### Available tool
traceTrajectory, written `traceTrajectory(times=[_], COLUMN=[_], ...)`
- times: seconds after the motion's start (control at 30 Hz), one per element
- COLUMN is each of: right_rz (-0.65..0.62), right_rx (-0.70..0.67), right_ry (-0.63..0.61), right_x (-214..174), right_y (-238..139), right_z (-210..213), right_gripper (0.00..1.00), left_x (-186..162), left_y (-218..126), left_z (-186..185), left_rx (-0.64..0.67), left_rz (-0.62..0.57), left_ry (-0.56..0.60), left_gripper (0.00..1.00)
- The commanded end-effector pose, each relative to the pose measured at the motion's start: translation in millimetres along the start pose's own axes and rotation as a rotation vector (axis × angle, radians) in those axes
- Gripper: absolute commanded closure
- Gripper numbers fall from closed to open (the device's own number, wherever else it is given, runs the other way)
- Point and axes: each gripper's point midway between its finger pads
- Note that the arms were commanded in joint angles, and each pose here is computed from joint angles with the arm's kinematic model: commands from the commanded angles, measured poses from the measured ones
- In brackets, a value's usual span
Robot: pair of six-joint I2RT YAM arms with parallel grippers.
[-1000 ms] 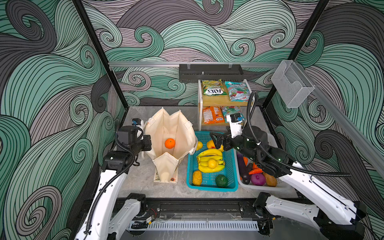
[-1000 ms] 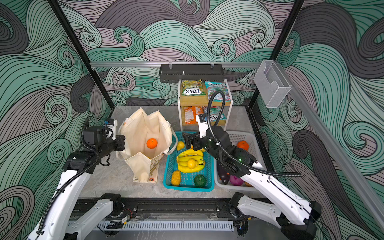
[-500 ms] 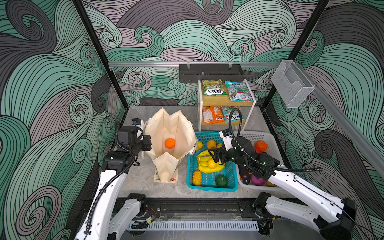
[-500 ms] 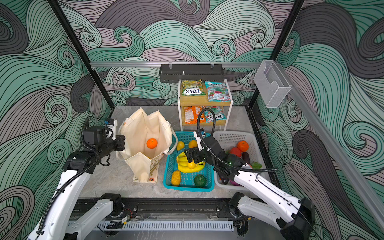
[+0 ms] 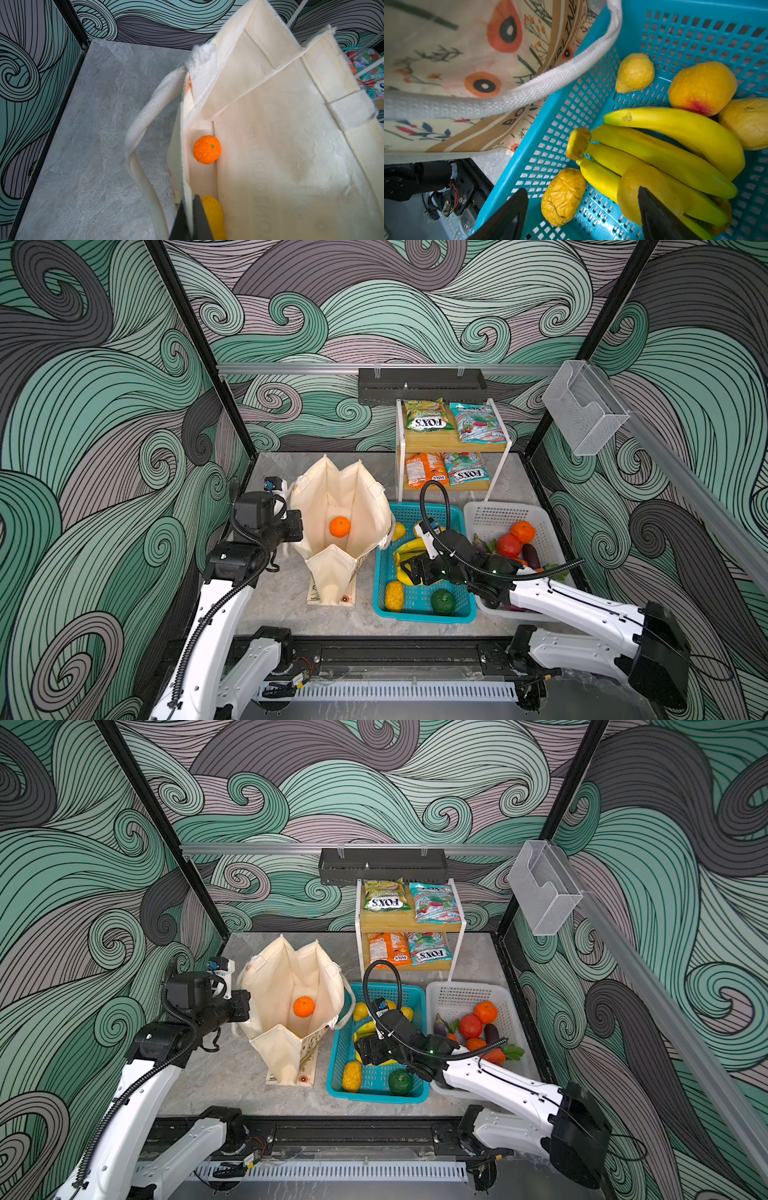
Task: Place the food into the grocery bag and tie it
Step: 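Lower the right gripper onto the yellow banana bunch in the basket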
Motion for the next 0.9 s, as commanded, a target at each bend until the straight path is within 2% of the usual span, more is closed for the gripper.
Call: traceTrajectory(times=[0.0, 0.13, 0.2, 0.33, 0.47, 0.67, 0.87], right_rz=[-0.062, -0.075, -0.075, 0.004, 0.1, 0.145, 0.194], right_rx=[-0.061, -0.123, -0.159, -0.193, -0.143, -0.157, -0.197], right_ry=[0.004, 0.046, 0.03, 0.018, 0.051, -0.007, -0.145], right_x=[17, 30, 33, 28, 17, 18, 27], right_y=[-1, -6, -7, 4, 18, 37, 48], right_z=[-16, -49, -64, -90, -103, -110, -118], right_gripper=[0.19, 0.25, 0.27, 0.27, 0.28, 0.3, 0.28], left_x=[11, 10, 11, 10, 10, 9, 10], left_y=[-3, -2, -3, -3, -2, -1, -2], left_z=[3, 2, 3, 3, 4, 3, 3], left_rx=[0.014, 0.011, 0.015, 0.013, 0.019, 0.016, 0.014], left_rz=[-0.043, -0.037, -0.042, -0.038, -0.036, -0.031, -0.036], left_ry=[-0.003, -0.004, -0.003, -0.003, -0.004, -0.003, -0.002], left_gripper=[1.0, 1.0, 1.0, 1.0, 1.0, 1.0, 1.0])
Point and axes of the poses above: each gripper's point midway between its finger pads, its own y axis out along the fingers, its own z axis along the line the jaws close on, x = y × z, and after that the axes turned 4 degrees about y, right-handed
